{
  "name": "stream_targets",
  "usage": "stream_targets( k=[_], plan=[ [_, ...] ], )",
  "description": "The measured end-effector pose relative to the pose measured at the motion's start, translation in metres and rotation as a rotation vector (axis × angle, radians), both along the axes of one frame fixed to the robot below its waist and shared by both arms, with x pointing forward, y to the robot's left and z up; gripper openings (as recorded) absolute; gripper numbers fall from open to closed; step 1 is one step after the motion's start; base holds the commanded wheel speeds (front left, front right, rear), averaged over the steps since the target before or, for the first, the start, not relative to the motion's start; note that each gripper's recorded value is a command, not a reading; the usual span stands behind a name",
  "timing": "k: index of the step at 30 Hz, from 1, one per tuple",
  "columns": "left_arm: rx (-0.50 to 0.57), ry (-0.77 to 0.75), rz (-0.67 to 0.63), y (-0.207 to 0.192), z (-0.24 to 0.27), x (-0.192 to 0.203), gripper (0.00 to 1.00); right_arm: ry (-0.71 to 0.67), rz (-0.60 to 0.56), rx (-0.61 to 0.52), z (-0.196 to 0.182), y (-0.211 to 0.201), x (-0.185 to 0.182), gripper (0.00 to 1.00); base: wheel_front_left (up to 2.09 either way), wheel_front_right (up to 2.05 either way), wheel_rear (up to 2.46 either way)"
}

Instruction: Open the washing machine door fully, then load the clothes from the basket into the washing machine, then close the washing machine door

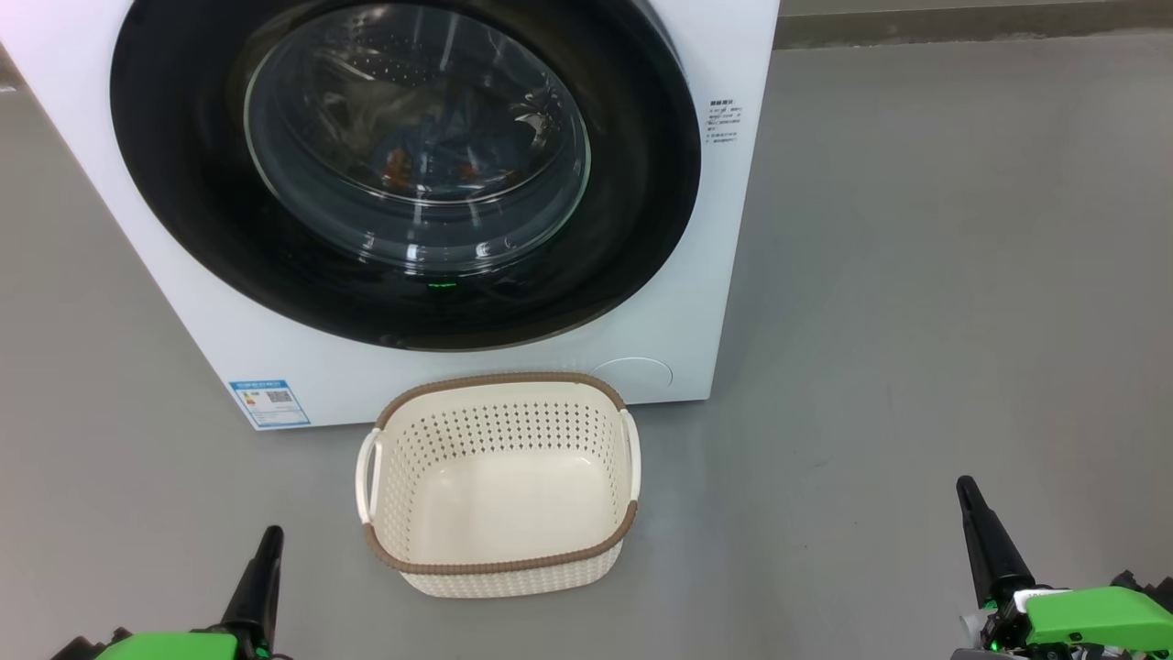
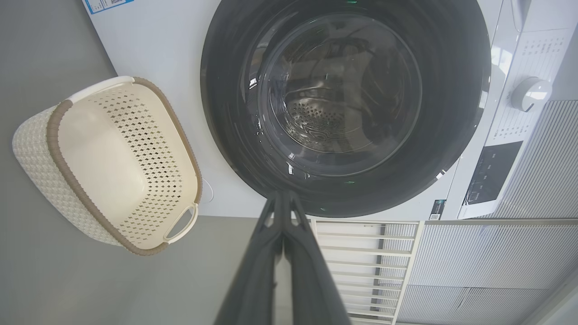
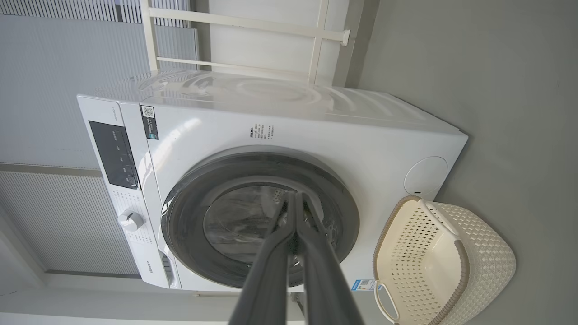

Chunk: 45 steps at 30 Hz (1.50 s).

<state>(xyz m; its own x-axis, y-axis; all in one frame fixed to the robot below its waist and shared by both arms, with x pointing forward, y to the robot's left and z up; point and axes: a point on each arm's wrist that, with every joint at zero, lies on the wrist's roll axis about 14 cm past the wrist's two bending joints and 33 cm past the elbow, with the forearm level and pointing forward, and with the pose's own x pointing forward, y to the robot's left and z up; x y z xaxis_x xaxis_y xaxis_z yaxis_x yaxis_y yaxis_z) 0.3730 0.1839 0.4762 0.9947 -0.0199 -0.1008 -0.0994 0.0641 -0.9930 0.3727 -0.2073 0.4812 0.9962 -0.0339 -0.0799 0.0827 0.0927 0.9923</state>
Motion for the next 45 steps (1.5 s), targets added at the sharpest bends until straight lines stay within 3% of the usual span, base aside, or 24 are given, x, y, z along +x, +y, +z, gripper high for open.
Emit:
stream_targets(
  k=[8,45],
  plan=[
    [-0.079,-0.015,-0.002,-0.0004,0.0043,0.0032,0.00,-0.005,-0.003,0.092,0.0003,-0.0007,0.0021,0.00,0.00,0.00,0.00],
    [-0.074,-0.024,-0.001,0.0013,0.0067,0.0047,0.00,-0.013,-0.001,0.101,0.0029,-0.0002,0.0040,0.00,0.00,0.00,0.00]
  ],
)
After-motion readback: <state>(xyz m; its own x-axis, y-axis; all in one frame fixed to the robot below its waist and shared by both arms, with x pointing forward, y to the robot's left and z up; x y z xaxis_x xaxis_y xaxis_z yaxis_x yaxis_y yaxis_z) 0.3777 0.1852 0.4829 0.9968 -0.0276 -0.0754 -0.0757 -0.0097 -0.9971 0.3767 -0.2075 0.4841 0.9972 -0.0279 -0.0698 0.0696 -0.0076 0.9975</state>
